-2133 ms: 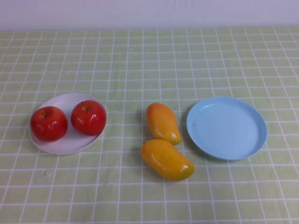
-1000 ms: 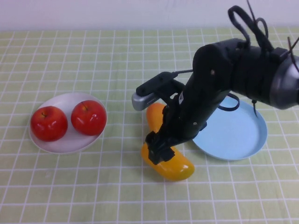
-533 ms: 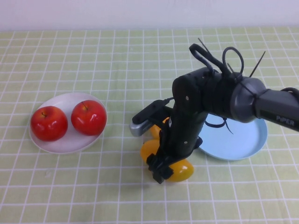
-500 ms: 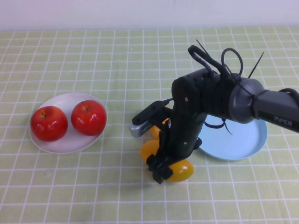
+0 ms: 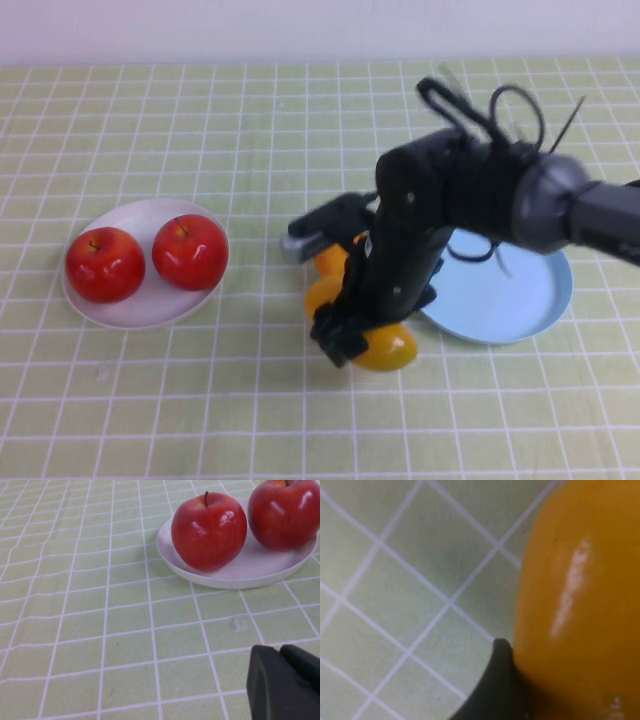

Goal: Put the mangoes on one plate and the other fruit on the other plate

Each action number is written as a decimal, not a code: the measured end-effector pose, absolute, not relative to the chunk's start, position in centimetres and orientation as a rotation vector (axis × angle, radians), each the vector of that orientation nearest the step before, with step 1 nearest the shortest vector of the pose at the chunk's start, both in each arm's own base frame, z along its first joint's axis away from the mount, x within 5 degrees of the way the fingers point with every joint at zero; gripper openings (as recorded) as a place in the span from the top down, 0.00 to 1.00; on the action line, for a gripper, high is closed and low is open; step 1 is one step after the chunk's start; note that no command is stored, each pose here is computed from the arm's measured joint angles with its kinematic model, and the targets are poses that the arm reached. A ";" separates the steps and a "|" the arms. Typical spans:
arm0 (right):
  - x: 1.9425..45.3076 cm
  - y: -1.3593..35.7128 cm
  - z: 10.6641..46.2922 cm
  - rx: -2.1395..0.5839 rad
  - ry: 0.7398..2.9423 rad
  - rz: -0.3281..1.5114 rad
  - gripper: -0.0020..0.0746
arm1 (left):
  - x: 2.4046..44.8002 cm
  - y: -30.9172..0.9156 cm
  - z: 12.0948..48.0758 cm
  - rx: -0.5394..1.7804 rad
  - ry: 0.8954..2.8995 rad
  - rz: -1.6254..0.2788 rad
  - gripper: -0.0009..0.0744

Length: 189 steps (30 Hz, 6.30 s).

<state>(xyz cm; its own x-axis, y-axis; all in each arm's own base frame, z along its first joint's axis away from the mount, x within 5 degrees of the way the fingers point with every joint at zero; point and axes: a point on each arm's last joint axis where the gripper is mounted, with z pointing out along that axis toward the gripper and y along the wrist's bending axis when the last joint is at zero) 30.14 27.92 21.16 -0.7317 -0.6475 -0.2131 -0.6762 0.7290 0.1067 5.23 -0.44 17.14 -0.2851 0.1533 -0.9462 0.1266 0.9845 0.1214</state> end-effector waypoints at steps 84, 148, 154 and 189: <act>37.7 28.6 25.8 -0.810 2.670 0.225 0.23 | 5.2 -0.4 17.1 0.203 1.865 0.026 0.98; 19.7 8.8 36.4 -0.342 2.614 0.299 0.99 | 5.2 -0.4 17.1 0.203 1.865 0.026 0.98; 16.0 7.5 34.5 -0.383 2.573 0.319 0.99 | 5.2 -0.4 17.1 0.203 1.865 0.026 0.98; 5.4 0.4 17.7 -0.006 1.818 0.082 0.99 | 5.2 -0.4 17.2 0.203 1.863 0.026 0.98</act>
